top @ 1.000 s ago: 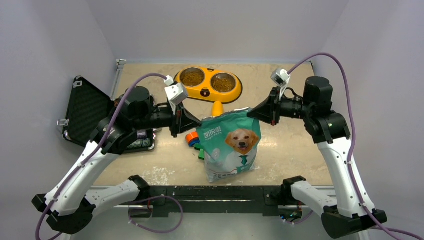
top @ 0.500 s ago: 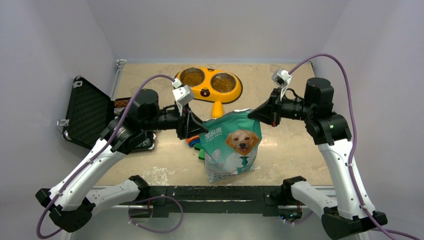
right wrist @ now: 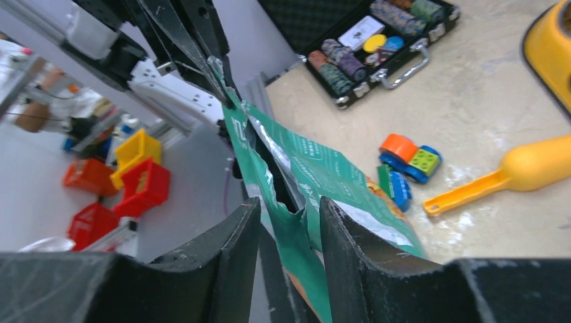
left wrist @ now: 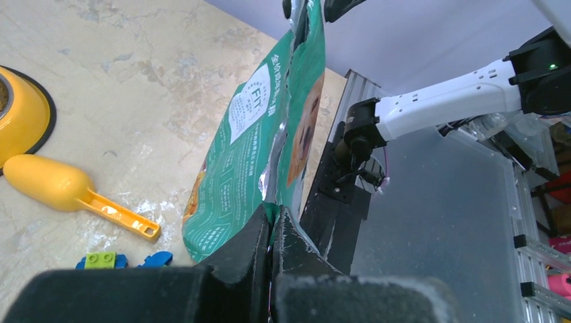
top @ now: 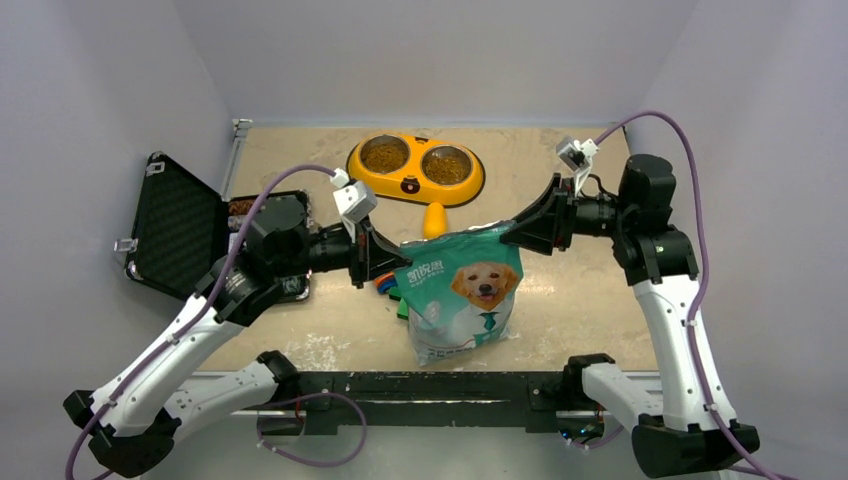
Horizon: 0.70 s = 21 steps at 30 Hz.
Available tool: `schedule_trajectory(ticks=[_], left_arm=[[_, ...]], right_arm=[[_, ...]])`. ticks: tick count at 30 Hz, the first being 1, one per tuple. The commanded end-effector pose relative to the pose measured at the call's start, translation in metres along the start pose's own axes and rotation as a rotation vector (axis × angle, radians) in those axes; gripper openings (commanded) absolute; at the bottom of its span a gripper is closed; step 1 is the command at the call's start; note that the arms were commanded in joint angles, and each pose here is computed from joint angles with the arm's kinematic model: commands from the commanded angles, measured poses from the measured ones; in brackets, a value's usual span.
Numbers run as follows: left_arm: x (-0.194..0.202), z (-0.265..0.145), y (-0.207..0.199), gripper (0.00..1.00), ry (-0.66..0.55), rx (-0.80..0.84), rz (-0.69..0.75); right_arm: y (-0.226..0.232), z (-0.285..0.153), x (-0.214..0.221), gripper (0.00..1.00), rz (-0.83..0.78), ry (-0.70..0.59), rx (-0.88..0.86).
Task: Serve the pet food
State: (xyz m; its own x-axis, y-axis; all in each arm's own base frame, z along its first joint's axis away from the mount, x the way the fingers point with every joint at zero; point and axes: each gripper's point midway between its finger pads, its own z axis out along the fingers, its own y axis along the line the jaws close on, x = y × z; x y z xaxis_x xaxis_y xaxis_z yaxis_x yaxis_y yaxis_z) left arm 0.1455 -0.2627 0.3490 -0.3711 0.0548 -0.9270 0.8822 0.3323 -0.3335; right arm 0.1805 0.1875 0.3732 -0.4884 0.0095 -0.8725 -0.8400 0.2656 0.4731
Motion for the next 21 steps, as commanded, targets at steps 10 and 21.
schedule_trajectory(ticks=[10,21], left_arm=[[-0.020,-0.008,-0.024,0.00,-0.172,0.116,0.009],[-0.013,-0.013,-0.024,0.00,-0.182,0.109,-0.010]], right_arm=[[0.011,-0.011,0.006,0.44,0.019,-0.017,-0.170],[0.000,-0.011,0.008,0.29,0.053,-0.021,-0.165]])
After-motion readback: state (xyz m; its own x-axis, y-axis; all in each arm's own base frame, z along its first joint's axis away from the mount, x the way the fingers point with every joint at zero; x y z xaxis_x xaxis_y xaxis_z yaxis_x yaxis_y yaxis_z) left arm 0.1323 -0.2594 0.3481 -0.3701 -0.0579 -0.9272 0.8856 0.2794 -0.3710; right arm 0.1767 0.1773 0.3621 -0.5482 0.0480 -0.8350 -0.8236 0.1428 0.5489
